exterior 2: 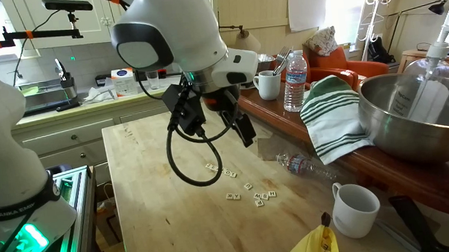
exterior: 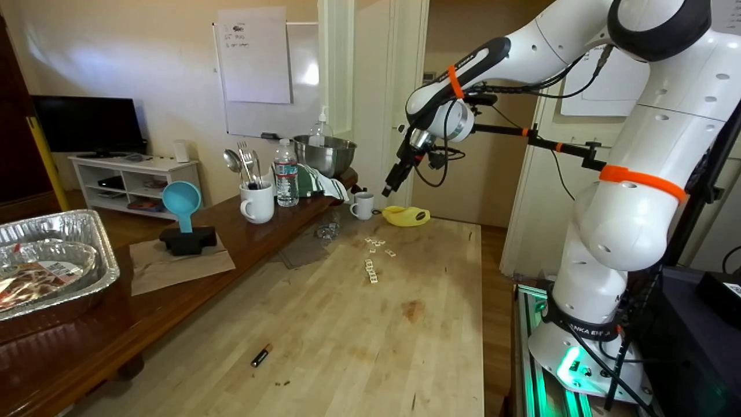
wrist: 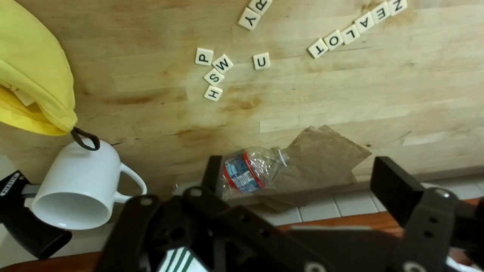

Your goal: Spell the word 'Zealots' using the tiles.

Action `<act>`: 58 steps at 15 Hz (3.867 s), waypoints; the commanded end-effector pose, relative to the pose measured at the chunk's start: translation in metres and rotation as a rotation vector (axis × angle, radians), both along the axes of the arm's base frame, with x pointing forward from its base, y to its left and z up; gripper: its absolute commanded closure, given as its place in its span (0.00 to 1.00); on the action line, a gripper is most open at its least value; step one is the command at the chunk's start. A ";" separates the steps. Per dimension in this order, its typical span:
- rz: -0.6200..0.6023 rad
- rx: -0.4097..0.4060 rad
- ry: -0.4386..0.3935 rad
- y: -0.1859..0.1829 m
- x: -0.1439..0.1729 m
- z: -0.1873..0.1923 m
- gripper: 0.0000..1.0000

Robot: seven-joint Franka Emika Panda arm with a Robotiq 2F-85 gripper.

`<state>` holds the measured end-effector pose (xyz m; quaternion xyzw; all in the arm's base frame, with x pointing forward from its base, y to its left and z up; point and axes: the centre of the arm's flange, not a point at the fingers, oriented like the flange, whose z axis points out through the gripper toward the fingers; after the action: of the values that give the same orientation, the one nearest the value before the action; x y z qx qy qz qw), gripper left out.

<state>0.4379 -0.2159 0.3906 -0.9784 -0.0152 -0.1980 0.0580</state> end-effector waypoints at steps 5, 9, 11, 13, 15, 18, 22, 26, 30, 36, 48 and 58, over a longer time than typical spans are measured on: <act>0.005 -0.046 0.138 0.001 0.046 -0.092 0.02; -0.009 -0.051 0.160 -0.005 0.067 -0.121 0.38; -0.015 -0.065 0.162 -0.012 0.076 -0.131 0.55; -0.018 -0.079 0.163 -0.019 0.083 -0.141 0.70; -0.023 -0.084 0.161 -0.025 0.088 -0.150 0.84; -0.017 -0.091 0.167 -0.031 0.093 -0.162 1.00; -0.005 -0.100 0.176 -0.036 0.097 -0.173 1.00; 0.014 -0.109 0.188 -0.039 0.098 -0.180 1.00; 0.037 -0.116 0.197 -0.037 0.097 -0.184 1.00; 0.063 -0.110 0.208 -0.023 0.093 -0.190 1.00; 0.100 -0.079 0.250 0.012 0.092 -0.199 1.00; 0.196 -0.100 0.333 0.036 0.077 -0.202 1.00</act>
<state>0.5368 -0.1974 0.2175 -0.9929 -0.0847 -0.0815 0.0175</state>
